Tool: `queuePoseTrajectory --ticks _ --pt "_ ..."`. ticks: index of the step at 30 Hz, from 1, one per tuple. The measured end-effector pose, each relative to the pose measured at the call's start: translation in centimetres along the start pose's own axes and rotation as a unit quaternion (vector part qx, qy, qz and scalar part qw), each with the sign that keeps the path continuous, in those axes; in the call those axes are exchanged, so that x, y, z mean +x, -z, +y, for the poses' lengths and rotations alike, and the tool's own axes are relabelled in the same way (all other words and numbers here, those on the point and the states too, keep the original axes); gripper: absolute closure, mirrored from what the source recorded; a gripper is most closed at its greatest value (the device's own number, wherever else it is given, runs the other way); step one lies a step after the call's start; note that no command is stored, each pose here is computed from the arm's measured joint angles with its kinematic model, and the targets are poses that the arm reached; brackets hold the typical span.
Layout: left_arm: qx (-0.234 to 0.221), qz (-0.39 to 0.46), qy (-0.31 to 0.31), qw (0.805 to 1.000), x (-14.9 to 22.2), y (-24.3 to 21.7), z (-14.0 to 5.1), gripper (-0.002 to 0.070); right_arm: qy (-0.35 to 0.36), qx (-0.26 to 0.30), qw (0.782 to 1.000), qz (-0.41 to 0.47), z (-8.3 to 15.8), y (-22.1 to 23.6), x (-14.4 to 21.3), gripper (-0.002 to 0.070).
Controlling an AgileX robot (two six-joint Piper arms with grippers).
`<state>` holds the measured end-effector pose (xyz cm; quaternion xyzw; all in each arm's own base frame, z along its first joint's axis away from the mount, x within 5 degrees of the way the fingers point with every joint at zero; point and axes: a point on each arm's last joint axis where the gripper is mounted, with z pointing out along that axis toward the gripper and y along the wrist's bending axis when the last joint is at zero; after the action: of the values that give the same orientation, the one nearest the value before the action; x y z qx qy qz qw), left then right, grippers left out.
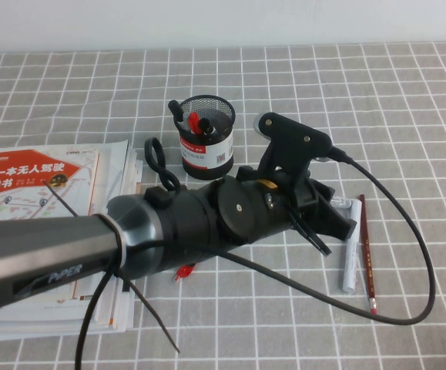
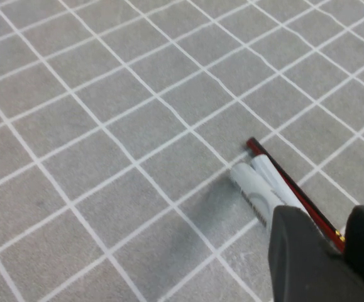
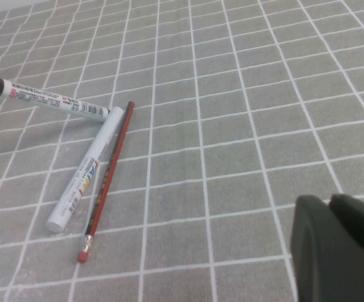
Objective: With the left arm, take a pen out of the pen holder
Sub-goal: 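Take a marker out of the pen holder and lay it on the table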
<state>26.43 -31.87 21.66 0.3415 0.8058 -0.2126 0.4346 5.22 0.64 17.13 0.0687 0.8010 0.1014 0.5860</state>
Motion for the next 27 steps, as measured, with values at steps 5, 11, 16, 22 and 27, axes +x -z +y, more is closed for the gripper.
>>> queuePoseTrajectory --ticks 5,11,16,22,27 --pt "0.011 0.01 0.004 1.0 0.17 0.0 -0.2 0.0537 0.0 0.0 1.0 0.0 0.0 0.0 0.0 0.0689" --pt "0.02 0.017 0.012 1.0 0.31 0.01 -0.36 0.0498 0.0 0.0 1.0 0.0 0.0 0.0 0.0 0.0689" --pt "0.025 0.022 0.02 0.999 0.4 0.02 -0.46 0.0494 0.0 0.0 1.0 0.0 0.0 0.0 0.0 0.0689" --pt "0.033 0.03 0.029 0.999 0.53 0.04 -0.61 0.0495 0.0 0.0 1.0 0.0 0.0 0.0 0.0 0.0689" --pt "0.011 0.01 0.029 0.999 0.17 0.0 -0.2 0.0569 0.0 0.0 1.0 0.0 0.0 0.0 0.0 0.0689"
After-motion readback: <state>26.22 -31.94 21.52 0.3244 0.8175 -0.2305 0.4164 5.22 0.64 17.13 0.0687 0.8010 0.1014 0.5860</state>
